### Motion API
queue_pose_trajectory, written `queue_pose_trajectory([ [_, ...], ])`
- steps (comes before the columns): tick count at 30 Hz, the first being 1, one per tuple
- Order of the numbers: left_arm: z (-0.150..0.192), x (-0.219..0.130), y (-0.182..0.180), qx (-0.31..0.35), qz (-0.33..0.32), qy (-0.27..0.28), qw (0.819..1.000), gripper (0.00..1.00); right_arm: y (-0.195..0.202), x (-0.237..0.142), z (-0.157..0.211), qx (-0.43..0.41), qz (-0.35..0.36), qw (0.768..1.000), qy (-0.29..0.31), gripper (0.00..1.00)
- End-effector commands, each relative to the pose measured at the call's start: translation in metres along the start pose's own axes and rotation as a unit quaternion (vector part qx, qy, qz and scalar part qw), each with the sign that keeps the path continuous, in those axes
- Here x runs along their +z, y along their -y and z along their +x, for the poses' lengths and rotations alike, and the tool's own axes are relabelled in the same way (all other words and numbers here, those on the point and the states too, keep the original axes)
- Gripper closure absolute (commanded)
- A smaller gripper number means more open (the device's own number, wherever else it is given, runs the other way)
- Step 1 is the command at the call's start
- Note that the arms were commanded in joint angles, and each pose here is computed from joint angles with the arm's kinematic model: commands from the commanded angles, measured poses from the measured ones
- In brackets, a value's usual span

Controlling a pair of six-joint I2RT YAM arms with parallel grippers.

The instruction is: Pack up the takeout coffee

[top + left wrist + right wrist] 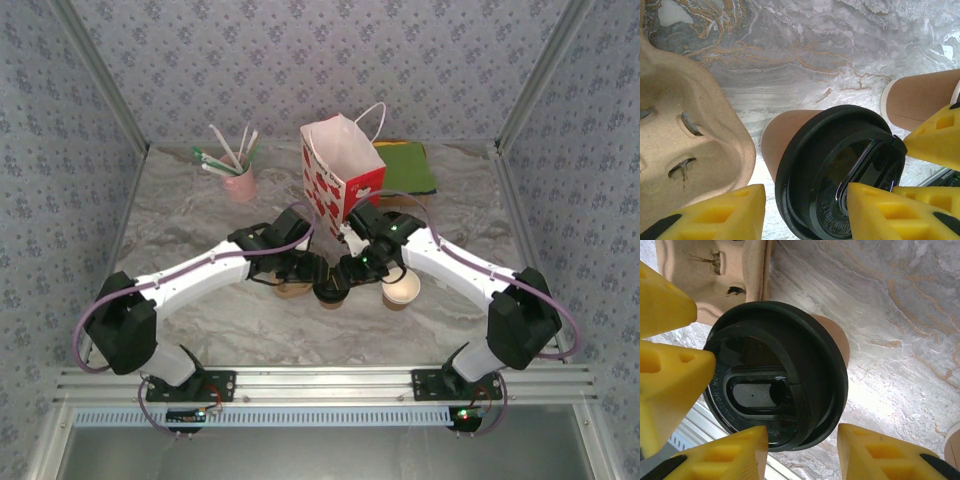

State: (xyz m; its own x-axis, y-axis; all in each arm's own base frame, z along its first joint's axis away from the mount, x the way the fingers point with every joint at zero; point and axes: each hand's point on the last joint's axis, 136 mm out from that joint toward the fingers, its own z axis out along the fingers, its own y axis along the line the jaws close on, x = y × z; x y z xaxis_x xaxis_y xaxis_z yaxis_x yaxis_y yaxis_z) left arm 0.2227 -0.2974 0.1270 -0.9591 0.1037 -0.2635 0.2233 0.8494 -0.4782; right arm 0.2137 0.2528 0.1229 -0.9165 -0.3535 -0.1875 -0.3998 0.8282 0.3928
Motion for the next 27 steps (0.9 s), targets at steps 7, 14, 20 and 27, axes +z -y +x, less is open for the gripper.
queue_pose_trajectory([
  [7, 0.005, 0.011, -0.006, 0.004, -0.003, -0.016, 1.000, 0.57, 0.004, 0.001, 0.003, -0.011, 0.020, 1.000, -0.016, 0.59],
  [14, 0.011, 0.017, -0.013, 0.007, -0.013, -0.028, 0.999, 0.61, 0.007, 0.006, 0.006, -0.010, 0.023, 0.999, -0.023, 0.62],
  [20, 0.018, 0.023, -0.021, 0.007, -0.022, -0.039, 0.999, 0.65, 0.009, 0.010, 0.009, -0.011, 0.026, 0.999, -0.030, 0.65],
  [27, 0.028, 0.031, -0.031, 0.003, -0.031, -0.053, 0.998, 0.65, 0.010, 0.016, 0.015, -0.013, 0.030, 0.999, -0.042, 0.66],
])
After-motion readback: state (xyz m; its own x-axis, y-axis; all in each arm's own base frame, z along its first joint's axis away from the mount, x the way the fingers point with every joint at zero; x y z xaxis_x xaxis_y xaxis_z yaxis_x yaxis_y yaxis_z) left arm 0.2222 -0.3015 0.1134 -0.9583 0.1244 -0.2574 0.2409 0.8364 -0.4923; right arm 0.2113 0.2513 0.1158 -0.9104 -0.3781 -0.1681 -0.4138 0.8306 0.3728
